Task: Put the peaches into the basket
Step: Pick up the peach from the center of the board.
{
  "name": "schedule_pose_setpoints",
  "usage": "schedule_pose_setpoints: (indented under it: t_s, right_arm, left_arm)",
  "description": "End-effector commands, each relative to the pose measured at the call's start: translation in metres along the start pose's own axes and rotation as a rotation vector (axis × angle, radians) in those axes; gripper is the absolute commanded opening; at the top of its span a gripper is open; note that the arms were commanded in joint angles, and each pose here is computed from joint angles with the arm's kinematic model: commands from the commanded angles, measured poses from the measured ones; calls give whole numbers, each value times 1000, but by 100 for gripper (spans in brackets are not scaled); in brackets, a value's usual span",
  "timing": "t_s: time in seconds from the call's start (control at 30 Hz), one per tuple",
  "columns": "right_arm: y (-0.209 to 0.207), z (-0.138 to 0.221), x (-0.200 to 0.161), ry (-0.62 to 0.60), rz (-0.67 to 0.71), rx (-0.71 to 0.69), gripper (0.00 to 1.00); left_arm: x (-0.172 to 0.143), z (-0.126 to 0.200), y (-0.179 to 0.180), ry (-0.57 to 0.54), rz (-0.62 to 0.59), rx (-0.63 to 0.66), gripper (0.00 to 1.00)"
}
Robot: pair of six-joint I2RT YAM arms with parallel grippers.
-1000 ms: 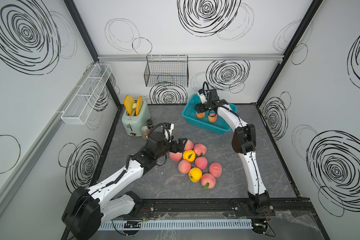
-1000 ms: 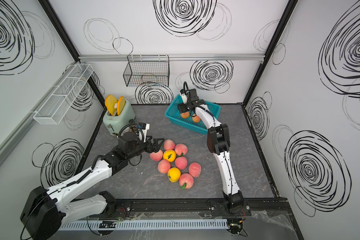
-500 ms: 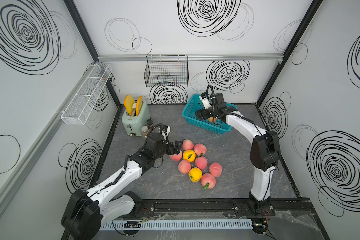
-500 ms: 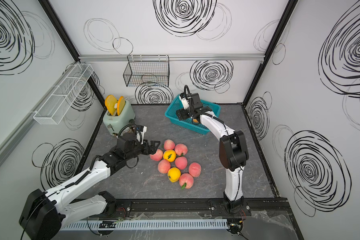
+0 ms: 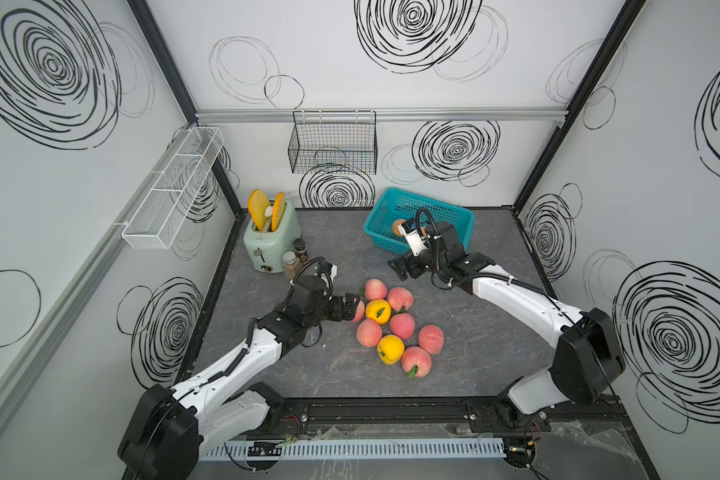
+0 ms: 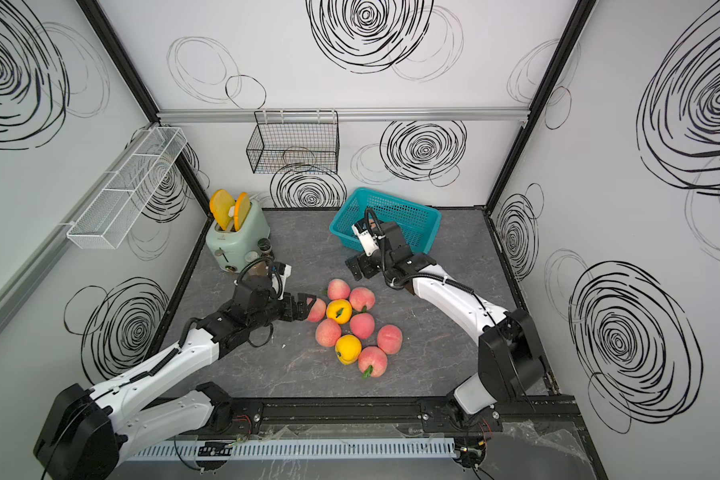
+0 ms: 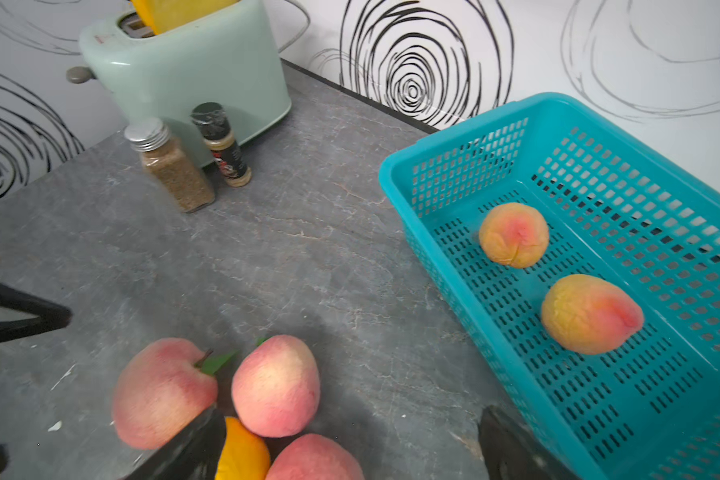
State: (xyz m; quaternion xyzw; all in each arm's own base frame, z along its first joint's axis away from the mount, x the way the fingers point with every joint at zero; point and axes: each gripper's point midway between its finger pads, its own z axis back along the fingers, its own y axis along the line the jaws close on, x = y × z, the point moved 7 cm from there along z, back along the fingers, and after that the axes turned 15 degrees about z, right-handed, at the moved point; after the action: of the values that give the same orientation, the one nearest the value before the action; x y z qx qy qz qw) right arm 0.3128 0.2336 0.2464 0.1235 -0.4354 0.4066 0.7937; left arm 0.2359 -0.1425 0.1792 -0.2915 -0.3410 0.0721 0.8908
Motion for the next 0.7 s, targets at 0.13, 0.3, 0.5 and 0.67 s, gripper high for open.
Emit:
schedule_pose_setpoints:
  t_s: [0.13, 0.3, 0.5, 0.67]
  right_arm:
    - [44, 11, -23, -1, 11, 65, 99]
    - [68, 9, -43, 13, 17, 119, 99]
    - [83, 6, -60, 40, 55, 136, 99]
    - [92, 13, -64, -22, 77, 189, 100]
  left_arm:
    - [-4, -10, 7, 14, 33, -6, 98]
    - [-7, -19, 11, 36, 43, 6, 98]
    - [-10, -30, 13, 57, 52, 9, 98]
    - [-12, -40, 15, 68, 59, 27, 98]
